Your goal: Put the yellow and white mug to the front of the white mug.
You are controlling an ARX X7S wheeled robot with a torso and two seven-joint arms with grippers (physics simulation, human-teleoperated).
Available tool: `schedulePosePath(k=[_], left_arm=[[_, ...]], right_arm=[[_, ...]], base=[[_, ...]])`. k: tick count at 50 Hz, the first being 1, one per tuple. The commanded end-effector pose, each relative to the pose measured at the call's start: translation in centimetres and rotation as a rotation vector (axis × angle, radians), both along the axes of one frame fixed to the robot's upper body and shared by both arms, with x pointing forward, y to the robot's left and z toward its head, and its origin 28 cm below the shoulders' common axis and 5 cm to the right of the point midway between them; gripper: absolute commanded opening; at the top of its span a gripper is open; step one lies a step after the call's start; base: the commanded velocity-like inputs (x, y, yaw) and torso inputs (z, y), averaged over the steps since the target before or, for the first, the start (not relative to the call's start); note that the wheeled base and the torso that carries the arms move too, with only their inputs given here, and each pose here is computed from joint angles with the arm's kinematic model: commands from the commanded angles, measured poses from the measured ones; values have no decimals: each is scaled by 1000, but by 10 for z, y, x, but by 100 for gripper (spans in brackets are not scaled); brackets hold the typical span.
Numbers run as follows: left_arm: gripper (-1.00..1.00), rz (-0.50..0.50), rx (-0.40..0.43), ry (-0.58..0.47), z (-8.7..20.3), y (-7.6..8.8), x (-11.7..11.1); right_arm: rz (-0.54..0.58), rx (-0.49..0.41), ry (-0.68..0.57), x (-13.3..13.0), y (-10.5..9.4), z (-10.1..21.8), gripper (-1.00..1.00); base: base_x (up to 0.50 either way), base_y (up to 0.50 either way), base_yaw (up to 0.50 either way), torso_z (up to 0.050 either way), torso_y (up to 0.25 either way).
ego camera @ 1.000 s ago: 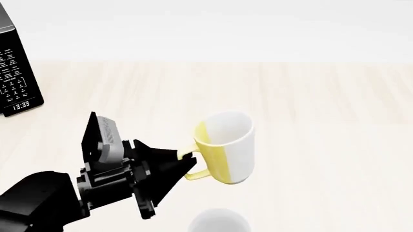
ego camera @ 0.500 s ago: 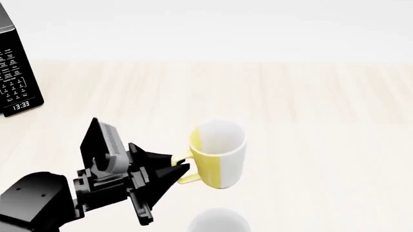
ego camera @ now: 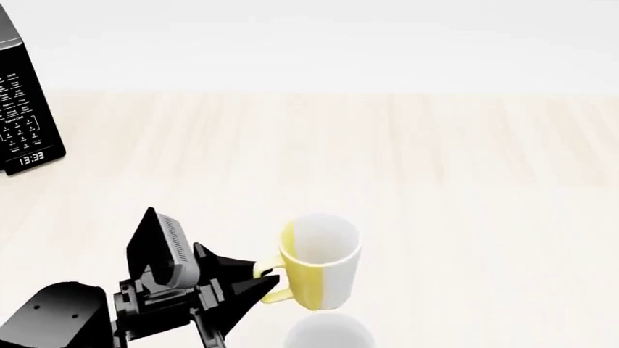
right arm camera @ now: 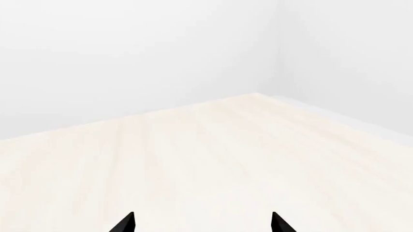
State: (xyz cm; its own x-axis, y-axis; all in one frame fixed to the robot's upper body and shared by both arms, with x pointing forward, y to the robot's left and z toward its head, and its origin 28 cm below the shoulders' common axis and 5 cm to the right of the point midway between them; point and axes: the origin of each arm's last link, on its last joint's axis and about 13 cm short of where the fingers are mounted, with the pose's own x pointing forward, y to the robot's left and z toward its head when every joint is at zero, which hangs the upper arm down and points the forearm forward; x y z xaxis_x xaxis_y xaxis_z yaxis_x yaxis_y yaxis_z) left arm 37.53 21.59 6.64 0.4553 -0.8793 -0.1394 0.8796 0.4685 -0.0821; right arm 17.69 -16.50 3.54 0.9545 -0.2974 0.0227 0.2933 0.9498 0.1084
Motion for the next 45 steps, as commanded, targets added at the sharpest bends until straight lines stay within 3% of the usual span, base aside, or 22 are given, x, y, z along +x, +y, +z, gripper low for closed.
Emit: schedulePosePath(k=[1,45], left_arm=[[-100,4,-19,18,-14,-4,0],[-100,18,-27,47,-31,-15,-5]], right_arm=[[2,-1,1,0,0,0,100],[1,-6,-4,-1,-1,3,100]], base=[[0,0,0,0,0],[0,0,0,0,0]])
